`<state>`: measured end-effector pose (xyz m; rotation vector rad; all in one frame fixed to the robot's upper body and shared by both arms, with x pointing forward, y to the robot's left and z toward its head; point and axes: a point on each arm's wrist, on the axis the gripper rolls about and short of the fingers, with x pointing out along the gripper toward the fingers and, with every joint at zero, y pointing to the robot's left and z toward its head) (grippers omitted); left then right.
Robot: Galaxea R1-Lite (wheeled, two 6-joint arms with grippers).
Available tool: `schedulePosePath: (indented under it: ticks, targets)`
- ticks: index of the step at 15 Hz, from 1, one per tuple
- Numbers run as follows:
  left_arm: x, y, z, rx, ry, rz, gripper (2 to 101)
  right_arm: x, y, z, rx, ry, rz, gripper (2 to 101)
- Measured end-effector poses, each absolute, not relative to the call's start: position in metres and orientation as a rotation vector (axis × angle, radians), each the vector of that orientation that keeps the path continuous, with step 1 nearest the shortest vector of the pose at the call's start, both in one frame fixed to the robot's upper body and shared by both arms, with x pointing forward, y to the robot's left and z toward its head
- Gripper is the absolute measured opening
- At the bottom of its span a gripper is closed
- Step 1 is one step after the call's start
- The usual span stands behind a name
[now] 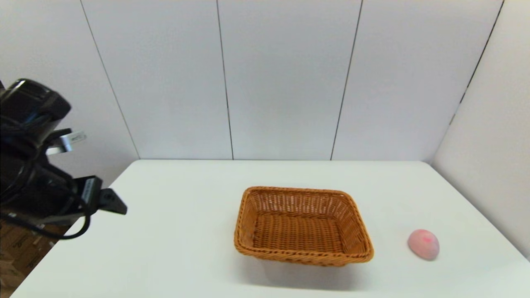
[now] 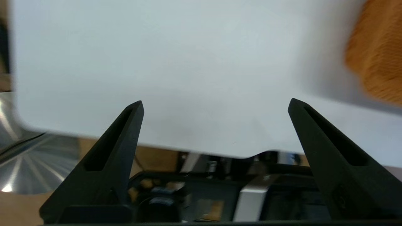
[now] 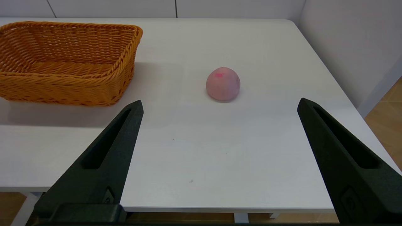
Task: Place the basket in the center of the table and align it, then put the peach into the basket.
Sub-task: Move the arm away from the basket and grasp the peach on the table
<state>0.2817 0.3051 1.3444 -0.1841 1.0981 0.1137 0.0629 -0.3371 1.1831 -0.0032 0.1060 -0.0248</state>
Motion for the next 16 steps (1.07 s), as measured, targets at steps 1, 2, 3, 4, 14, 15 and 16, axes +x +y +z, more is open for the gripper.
schedulePosePath:
  ticks: [1, 2, 3, 4, 14, 15, 16]
  targets:
    - [0.259, 0.310, 1.343, -0.167, 1.080, 0.130, 93.9, 0.063, -0.337, 1.183, -0.003, 0.106, -0.025, 97.3]
    - [0.236, 0.314, 1.340, -0.154, 1.063, 0.149, 94.4, 0.063, -0.337, 1.183, -0.001, 0.106, -0.026, 97.3]
    - [0.214, 0.319, 1.333, -0.133, 1.049, 0.178, 94.8, 0.063, -0.337, 1.183, -0.001, 0.105, -0.026, 97.3]
    - [0.195, 0.322, 1.326, -0.110, 1.031, 0.213, 95.2, 0.063, -0.337, 1.183, -0.001, 0.105, -0.025, 97.3]
    - [0.075, 0.343, 1.265, 0.051, 0.635, 0.332, 97.0, 0.063, -0.337, 1.183, 0.005, 0.105, -0.026, 97.3]
    - [0.072, 0.342, 1.256, 0.036, 0.573, 0.305, 97.0, 0.063, -0.337, 1.183, 0.005, 0.105, -0.026, 97.3]
    - [0.071, 0.341, 1.246, 0.019, 0.511, 0.259, 97.0, 0.063, -0.337, 1.183, 0.004, 0.105, -0.026, 97.3]
